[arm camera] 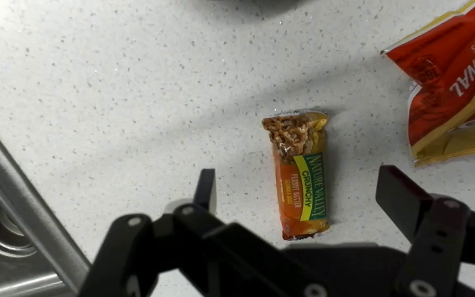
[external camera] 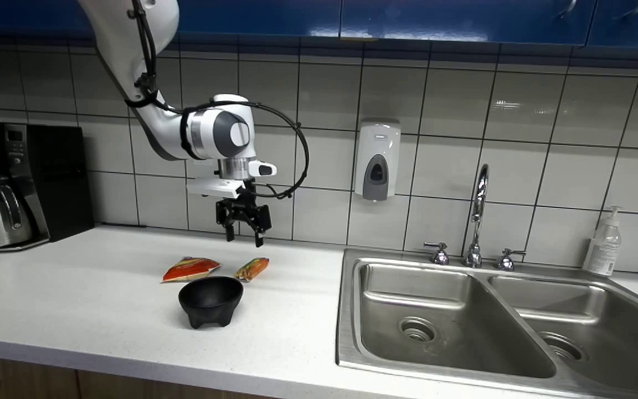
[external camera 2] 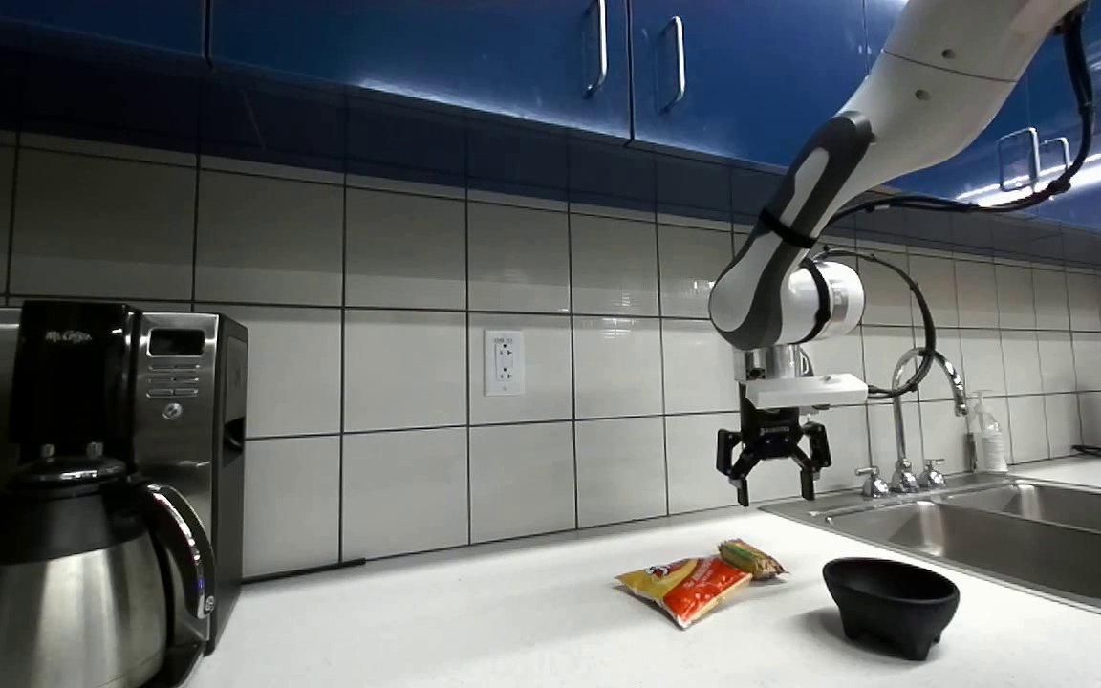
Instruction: Put the chocolate bar inside the bowl
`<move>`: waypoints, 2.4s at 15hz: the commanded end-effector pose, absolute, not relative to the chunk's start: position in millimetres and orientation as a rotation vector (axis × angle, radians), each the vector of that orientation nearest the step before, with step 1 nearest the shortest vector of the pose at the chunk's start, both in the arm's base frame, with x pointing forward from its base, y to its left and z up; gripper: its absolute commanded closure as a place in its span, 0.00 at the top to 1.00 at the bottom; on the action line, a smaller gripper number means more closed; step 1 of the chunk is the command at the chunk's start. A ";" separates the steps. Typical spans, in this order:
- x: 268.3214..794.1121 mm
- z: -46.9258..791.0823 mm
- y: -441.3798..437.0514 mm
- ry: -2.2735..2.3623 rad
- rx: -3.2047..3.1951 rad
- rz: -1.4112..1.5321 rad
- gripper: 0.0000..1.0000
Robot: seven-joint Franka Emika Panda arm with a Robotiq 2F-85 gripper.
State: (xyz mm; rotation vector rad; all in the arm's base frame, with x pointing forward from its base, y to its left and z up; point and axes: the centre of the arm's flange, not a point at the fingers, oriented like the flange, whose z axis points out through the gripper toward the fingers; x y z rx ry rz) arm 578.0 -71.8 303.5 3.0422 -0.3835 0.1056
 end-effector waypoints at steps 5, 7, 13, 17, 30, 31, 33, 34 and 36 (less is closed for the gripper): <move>605.4 276.7 -65.4 -0.404 3.014 0.052 1.00; 608.1 269.4 -63.1 -0.399 3.014 0.039 1.00; 624.1 250.8 -63.6 -0.395 3.009 0.024 1.00; 636.7 239.3 -64.4 -0.395 3.010 0.020 1.00; 652.4 218.5 -69.7 -0.401 3.009 0.018 0.42; 652.8 218.4 -69.6 -0.401 3.008 0.019 0.33; 652.6 219.4 -69.6 -0.399 3.007 0.024 0.19; 652.4 220.0 -69.8 -0.400 3.008 0.025 0.18; 649.8 221.9 -69.9 -0.401 3.010 0.028 0.18</move>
